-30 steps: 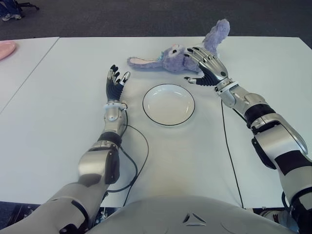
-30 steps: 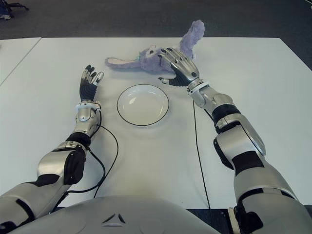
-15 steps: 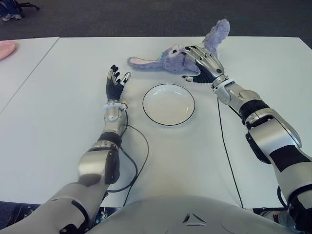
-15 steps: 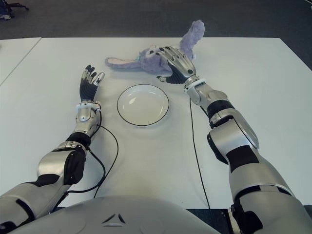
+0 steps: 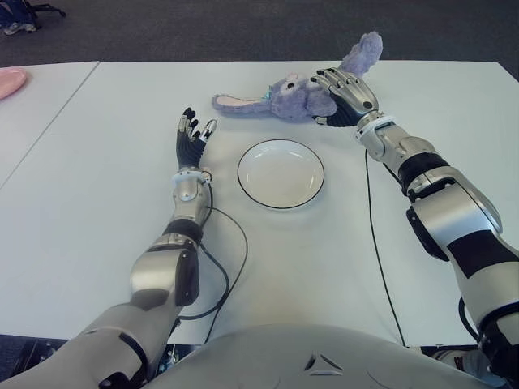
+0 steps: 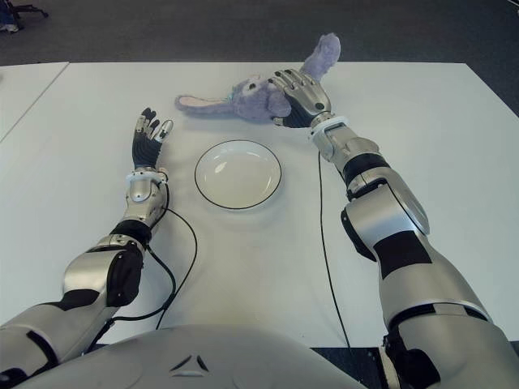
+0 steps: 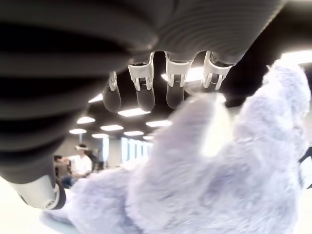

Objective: Put the doll into the plate.

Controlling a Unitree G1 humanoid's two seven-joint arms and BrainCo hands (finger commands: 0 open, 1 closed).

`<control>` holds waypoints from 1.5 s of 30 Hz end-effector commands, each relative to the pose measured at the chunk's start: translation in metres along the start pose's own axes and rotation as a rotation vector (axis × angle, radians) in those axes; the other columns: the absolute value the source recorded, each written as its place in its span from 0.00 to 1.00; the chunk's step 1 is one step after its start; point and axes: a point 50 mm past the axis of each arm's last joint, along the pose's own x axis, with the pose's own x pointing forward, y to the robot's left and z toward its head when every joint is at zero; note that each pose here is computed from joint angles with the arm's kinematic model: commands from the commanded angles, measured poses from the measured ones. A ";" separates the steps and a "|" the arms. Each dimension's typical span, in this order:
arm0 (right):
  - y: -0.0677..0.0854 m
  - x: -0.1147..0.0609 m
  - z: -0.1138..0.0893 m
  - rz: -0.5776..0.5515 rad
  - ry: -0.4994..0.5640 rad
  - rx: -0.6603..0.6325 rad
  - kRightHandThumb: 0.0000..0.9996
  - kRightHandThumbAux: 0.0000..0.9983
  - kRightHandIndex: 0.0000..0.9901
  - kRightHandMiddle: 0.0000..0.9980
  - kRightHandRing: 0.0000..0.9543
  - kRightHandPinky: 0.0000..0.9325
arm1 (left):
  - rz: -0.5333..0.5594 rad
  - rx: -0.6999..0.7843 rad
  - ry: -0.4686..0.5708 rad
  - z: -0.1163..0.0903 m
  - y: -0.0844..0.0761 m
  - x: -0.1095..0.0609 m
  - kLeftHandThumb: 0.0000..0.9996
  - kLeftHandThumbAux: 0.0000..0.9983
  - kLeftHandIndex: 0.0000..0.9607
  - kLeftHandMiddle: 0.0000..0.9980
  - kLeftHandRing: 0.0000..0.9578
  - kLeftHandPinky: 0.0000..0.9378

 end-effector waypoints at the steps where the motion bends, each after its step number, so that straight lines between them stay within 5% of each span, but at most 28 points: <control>1: -0.002 0.005 -0.005 0.067 0.064 -0.023 0.35 0.62 0.08 0.00 0.00 0.00 | 0.025 -0.055 0.525 -0.104 -0.001 -0.096 0.00 0.57 0.05 0.10 0.10 0.09; 10: 0.011 -0.007 -0.017 0.133 0.128 -0.090 0.39 0.62 0.15 0.02 0.00 0.00 | 0.009 -0.031 0.503 -0.103 -0.001 -0.096 0.00 0.57 0.06 0.10 0.10 0.07; 27: 0.009 -0.011 -0.031 0.181 0.214 -0.076 0.55 0.62 0.26 0.08 0.00 0.00 | 0.006 0.002 0.505 -0.104 -0.001 -0.099 0.00 0.55 0.06 0.10 0.09 0.07; 39: 0.019 -0.022 -0.039 0.200 0.294 0.046 0.59 0.66 0.28 0.19 0.21 0.32 | 0.008 -0.015 0.515 -0.105 0.000 -0.099 0.00 0.54 0.06 0.10 0.09 0.05; 45: 0.025 -0.027 -0.040 0.205 0.326 0.128 0.78 0.69 0.41 0.46 0.55 0.64 | -0.008 -0.018 0.507 -0.104 0.000 -0.099 0.00 0.53 0.06 0.10 0.09 0.05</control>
